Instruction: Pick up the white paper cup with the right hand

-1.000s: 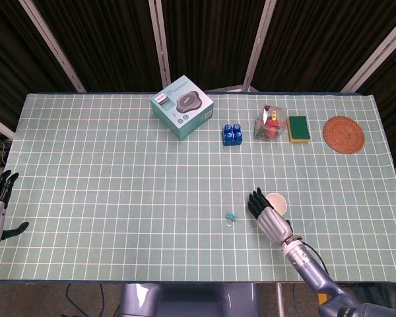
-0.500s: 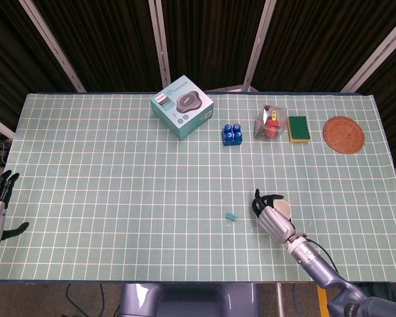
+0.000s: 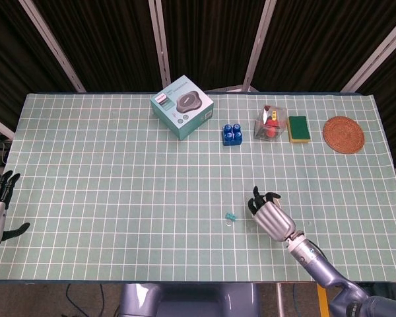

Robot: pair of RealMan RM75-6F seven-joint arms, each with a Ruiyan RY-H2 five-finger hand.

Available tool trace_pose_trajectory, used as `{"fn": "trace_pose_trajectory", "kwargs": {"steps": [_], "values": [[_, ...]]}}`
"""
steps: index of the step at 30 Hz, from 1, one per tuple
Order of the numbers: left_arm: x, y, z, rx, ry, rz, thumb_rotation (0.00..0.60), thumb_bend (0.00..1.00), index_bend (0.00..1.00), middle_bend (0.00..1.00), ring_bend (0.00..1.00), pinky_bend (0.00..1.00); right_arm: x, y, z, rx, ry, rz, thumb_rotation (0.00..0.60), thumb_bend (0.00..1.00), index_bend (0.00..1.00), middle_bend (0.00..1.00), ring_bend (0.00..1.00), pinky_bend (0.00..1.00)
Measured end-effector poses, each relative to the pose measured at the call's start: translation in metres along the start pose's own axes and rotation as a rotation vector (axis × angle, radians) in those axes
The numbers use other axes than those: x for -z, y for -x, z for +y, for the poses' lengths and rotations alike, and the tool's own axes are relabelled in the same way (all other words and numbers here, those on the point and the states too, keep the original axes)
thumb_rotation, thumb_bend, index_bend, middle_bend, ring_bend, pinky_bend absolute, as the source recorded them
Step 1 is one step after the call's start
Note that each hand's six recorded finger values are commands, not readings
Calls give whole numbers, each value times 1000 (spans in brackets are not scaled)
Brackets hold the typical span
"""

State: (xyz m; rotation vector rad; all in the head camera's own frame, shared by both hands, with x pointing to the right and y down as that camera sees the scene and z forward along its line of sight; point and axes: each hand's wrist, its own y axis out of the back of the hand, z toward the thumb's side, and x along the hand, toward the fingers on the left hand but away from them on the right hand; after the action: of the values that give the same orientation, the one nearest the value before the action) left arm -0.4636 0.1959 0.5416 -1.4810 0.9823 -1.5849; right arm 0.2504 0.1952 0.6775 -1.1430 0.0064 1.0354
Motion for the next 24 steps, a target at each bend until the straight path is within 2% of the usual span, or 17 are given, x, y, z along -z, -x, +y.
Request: {"fn": "trace_pose_trajectory", "kwargs": {"steps": [2,7,12,15,18,21,23,24], "values": [[0,0,0,1,0,-2,600,0,0,0,0,0,4,1,3,-1,108,-18,600,213,326,416,194,554],[-1,1,0,5,5,-6,600,0,0,0,0,0,15,4,2,-32,453,-73,600,213,338,416,193,554],[-2,1,-1,13,6,-8,600,0,0,0,0,0,25,6,-7,-88,774,-141,600,213,338,416,187,525],[-2,1,-2,15,5,-9,600,0,0,0,0,0,29,8,-17,-126,915,-172,600,213,338,416,161,481],[-2,1,-3,16,3,-9,600,0,0,0,0,0,28,10,-27,-177,1021,-179,600,213,338,416,158,460],[-3,1,-3,17,1,-9,600,0,0,0,0,0,30,13,-36,-201,1069,-190,600,211,338,410,129,421],[-3,1,-3,19,1,-9,600,0,0,0,0,0,33,14,-40,-204,1072,-195,600,194,305,348,69,355],[-3,1,-4,20,2,-8,600,0,0,0,0,0,33,15,-43,-205,1069,-193,600,172,249,269,33,279]]}}
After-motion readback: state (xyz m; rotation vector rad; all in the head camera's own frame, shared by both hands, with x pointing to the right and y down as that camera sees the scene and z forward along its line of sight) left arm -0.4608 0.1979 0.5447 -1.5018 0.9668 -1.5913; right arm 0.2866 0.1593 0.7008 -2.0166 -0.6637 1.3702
